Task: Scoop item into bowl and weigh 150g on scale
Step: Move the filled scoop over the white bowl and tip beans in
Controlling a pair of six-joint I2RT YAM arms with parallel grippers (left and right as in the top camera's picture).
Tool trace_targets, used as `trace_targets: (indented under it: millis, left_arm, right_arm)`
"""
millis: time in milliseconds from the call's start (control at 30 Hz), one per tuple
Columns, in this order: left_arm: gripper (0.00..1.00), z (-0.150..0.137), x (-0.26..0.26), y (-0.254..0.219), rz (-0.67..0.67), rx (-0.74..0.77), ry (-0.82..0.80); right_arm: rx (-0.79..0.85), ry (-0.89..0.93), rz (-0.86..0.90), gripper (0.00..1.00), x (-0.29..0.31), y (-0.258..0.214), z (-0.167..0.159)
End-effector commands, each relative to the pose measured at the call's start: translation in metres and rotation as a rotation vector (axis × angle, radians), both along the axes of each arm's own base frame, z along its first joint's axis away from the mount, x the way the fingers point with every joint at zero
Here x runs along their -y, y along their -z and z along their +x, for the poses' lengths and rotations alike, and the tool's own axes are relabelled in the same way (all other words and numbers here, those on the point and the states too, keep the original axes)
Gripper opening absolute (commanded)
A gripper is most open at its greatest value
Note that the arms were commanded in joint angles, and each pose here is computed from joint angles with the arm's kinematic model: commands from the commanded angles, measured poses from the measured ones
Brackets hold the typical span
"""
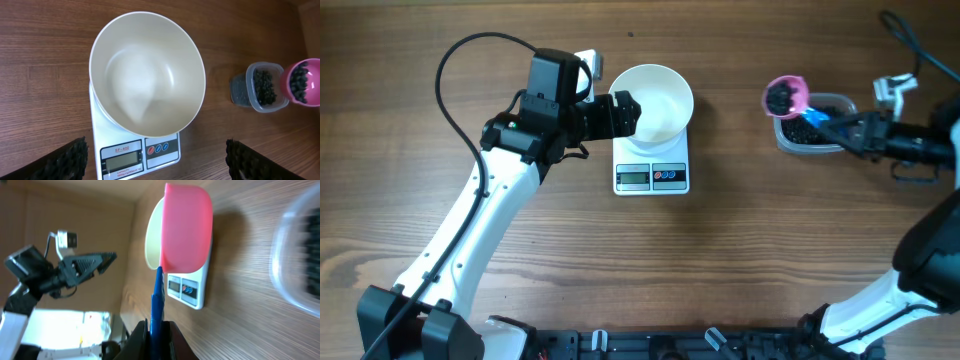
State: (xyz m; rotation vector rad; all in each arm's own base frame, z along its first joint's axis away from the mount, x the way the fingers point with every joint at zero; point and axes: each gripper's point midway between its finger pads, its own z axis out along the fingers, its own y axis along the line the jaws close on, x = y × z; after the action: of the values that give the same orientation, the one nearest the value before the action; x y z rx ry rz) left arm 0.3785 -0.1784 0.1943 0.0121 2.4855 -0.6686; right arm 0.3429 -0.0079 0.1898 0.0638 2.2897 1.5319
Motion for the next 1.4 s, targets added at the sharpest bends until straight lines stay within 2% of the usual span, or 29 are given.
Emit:
trace_targets:
  millis: [0, 333, 500, 700, 933, 1367]
  left_arm:
    - [0.91, 0.003, -0.003, 0.001, 0.014, 0.006, -0.004]
    - [0.91, 0.006, -0.002, -0.001, 0.009, 0.019, -0.004]
    - [0.91, 0.009, -0.001, -0.004, 0.004, 0.034, -0.004]
    - [0.91, 0.009, -0.002, -0.004, 0.004, 0.036, -0.006]
    - [0.91, 0.024, -0.037, -0.005, -0.002, 0.037, -0.101]
    - [0.95, 0.027, -0.047, -0.005, -0.002, 0.037, -0.123]
  right_arm:
    - [0.032, -0.088, 0.045, 0.04, -0.036, -0.003, 0.003]
    - [0.023, -0.301, 0.026, 0.04, -0.117, -0.018, -0.003]
    - [0.009, -0.330, -0.129, 0.04, -0.142, -0.017, 0.006]
    - [0.053, -0.286, -0.322, 0.04, -0.164, -0.025, 0.019]
    - [0.091, -0.238, -0.545, 0.04, -0.196, -0.014, 0.028]
    - [0.270, 0.016, -1.023, 0.04, -0.204, -0.005, 0.065]
